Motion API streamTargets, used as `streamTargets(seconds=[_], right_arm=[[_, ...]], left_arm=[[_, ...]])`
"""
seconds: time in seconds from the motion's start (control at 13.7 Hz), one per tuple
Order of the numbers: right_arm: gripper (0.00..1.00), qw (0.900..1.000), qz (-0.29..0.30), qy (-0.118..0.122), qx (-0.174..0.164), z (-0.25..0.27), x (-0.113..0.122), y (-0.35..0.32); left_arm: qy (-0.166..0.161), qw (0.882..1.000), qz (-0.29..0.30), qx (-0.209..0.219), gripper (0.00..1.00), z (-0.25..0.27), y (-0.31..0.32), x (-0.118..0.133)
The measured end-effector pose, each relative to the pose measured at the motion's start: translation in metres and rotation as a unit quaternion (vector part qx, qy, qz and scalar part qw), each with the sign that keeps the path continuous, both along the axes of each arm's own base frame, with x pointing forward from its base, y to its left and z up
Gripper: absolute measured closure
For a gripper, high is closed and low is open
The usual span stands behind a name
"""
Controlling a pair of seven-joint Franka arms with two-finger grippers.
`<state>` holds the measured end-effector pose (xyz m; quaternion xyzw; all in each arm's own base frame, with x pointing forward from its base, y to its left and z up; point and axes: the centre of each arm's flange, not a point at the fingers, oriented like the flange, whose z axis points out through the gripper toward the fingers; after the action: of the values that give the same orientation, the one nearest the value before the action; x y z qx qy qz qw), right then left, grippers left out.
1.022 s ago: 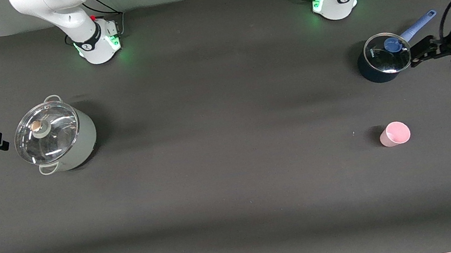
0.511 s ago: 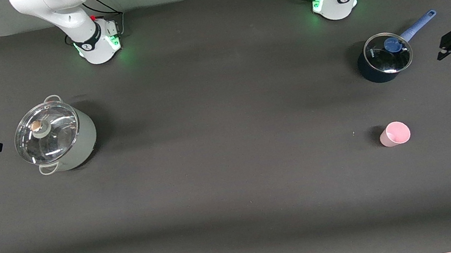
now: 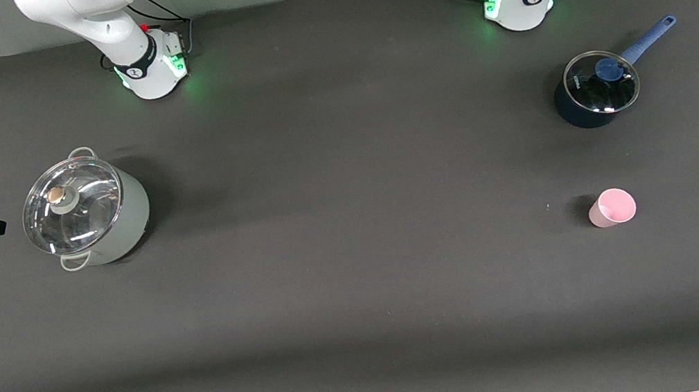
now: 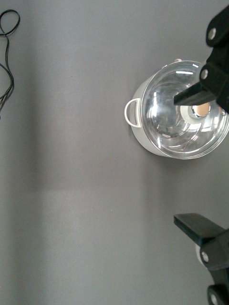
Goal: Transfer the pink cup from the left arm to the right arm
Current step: 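Move the open left gripper down toward the pink cup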
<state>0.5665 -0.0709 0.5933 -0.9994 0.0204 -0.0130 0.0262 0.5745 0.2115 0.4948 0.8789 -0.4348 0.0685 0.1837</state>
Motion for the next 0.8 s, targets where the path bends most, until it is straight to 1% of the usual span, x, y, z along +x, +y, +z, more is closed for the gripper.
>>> streamTargets(seconds=[0.22, 0.36, 0.51, 0.66, 0.8], right_arm=[[0.00, 1.000, 0.011, -0.001, -0.006, 0.002, 0.001, 0.011], [0.00, 1.000, 0.012, -0.003, -0.007, 0.004, 0.002, 0.012], [0.00, 1.000, 0.012, -0.004, -0.007, 0.005, 0.002, 0.011], [0.00, 1.000, 0.012, -0.004, -0.008, 0.005, 0.002, 0.011], [0.00, 1.000, 0.011, -0.004, -0.008, 0.005, 0.002, 0.011]], left_arm=[[-0.042, 0.995, -0.038, -0.083, 0.01, -0.056, 0.058, 0.000], [-0.065, 0.986, -0.062, -0.142, 0.01, -0.098, 0.083, -0.002], [-0.082, 0.972, -0.080, -0.205, 0.01, -0.141, 0.095, -0.003], [-0.101, 0.953, -0.095, -0.268, 0.01, -0.185, 0.100, -0.002], [-0.122, 0.936, -0.110, -0.312, 0.01, -0.232, 0.101, -0.002]])
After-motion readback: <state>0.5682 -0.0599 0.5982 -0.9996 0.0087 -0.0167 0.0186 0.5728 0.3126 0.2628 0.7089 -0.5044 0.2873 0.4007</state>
